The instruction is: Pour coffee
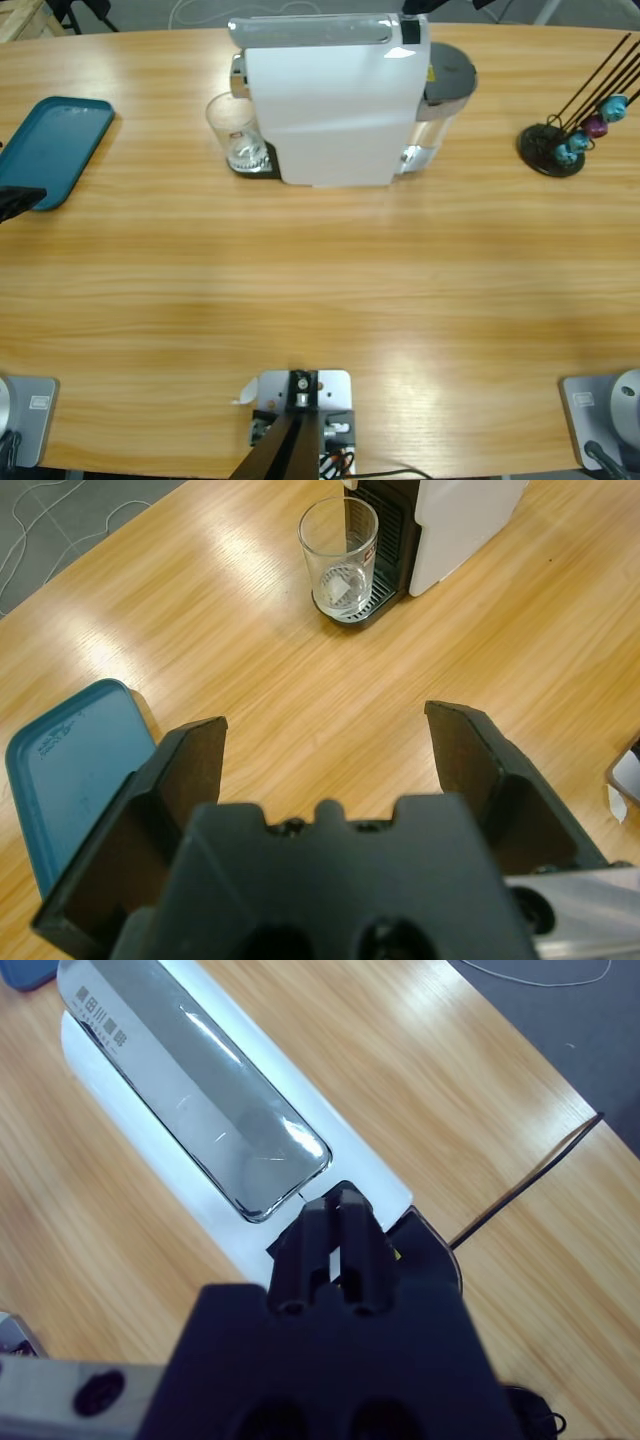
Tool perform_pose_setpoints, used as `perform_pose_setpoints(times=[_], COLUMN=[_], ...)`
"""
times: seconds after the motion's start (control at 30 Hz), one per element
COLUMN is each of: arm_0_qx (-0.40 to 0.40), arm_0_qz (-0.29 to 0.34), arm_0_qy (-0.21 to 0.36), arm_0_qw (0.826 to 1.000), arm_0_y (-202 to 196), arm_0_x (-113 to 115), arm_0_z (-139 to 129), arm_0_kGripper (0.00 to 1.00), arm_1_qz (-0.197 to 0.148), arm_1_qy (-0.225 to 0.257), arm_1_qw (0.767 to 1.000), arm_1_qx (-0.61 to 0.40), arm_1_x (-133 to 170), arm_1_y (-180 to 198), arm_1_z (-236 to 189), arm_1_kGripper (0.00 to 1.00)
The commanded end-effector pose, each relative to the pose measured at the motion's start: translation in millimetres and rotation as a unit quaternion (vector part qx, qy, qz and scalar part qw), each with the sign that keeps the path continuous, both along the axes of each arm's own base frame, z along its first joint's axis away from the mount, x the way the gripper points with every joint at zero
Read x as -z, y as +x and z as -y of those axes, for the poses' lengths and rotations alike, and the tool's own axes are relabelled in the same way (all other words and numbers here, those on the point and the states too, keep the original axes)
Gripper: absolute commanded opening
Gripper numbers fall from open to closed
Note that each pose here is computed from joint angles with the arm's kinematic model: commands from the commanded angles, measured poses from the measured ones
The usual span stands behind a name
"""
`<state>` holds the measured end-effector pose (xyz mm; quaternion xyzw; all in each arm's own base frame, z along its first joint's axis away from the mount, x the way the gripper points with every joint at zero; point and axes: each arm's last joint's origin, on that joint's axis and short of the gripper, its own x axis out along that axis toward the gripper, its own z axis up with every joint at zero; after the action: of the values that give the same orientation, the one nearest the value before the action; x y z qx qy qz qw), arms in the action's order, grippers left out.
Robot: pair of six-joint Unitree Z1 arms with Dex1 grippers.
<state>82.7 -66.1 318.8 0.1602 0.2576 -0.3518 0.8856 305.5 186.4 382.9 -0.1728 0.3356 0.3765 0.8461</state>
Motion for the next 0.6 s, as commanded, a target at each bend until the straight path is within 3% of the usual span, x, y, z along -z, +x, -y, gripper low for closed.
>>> perform_pose_setpoints(times=[0.03,0.6], arm_0_qx=[0.001,0.003], arm_0_qz=[-0.022,-0.025], arm_0_qy=[0.020,0.023], arm_0_qw=[1.000,0.999], arm_0_y=[2.2,2.1], arm_0_x=[12.6,13.1], arm_0_z=[2.7,3.3], arm_0_kGripper=[0.849,0.849], arm_1_qz=[-0.030,-0.035], arm_1_qy=[-0.025,-0.025], arm_1_qw=[0.999,0.999], arm_1_qx=[0.002,0.013], arm_1_x=[31.1,41.2], arm_1_y=[13.3,-4.2], arm_1_z=[-3.6,11.5], arm_1_kGripper=[0.000,0.000])
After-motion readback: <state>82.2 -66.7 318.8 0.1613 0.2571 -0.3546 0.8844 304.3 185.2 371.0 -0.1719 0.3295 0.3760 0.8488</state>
